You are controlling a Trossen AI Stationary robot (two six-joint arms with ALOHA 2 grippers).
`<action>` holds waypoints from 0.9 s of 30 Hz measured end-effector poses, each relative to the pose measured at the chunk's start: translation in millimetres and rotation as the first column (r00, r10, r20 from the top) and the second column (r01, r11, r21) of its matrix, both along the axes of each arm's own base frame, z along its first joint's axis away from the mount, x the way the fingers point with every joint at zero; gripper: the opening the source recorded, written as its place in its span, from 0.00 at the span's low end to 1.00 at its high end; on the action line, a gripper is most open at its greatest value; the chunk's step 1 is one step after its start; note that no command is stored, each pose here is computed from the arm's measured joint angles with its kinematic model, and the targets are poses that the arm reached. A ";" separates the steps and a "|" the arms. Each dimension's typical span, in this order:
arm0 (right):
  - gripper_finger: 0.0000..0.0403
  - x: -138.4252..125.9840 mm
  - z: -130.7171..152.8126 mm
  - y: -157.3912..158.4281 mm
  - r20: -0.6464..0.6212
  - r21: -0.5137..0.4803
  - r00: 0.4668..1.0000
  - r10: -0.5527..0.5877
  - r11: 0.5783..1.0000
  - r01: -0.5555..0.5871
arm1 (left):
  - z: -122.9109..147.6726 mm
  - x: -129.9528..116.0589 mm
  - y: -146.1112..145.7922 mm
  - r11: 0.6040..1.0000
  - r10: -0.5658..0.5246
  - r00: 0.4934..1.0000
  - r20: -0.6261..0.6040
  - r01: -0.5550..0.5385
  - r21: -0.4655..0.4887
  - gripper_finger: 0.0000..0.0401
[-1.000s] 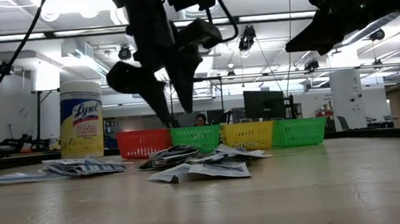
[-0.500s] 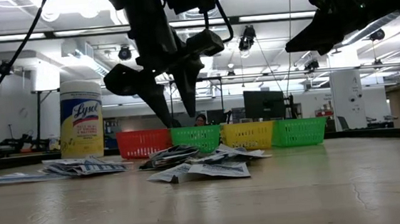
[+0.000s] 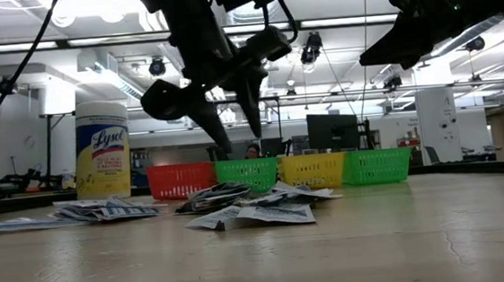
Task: Pick & Place First Aid Supplies
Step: Put the alcohol pad into the yellow bin
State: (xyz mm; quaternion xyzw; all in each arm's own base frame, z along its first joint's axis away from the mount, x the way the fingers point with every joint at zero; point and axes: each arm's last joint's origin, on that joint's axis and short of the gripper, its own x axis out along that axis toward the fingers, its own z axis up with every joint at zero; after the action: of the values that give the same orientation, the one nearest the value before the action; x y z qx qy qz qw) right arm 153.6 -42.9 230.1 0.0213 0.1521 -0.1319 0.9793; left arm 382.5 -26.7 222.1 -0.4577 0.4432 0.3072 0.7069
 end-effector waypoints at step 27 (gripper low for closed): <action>0.23 0.1 -0.1 0.0 -0.008 -0.027 1.000 0.009 1.000 -0.009 | 1.6 49.3 -9.2 0.991 0.076 0.892 -0.446 -0.017 0.135 0.47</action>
State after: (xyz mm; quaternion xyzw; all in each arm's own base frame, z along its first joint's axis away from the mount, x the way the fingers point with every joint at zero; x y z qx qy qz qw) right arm 153.7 -42.9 230.0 0.0067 0.1544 -0.1298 0.9794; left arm 431.8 -35.9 223.7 -0.3384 0.5632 0.4494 0.6053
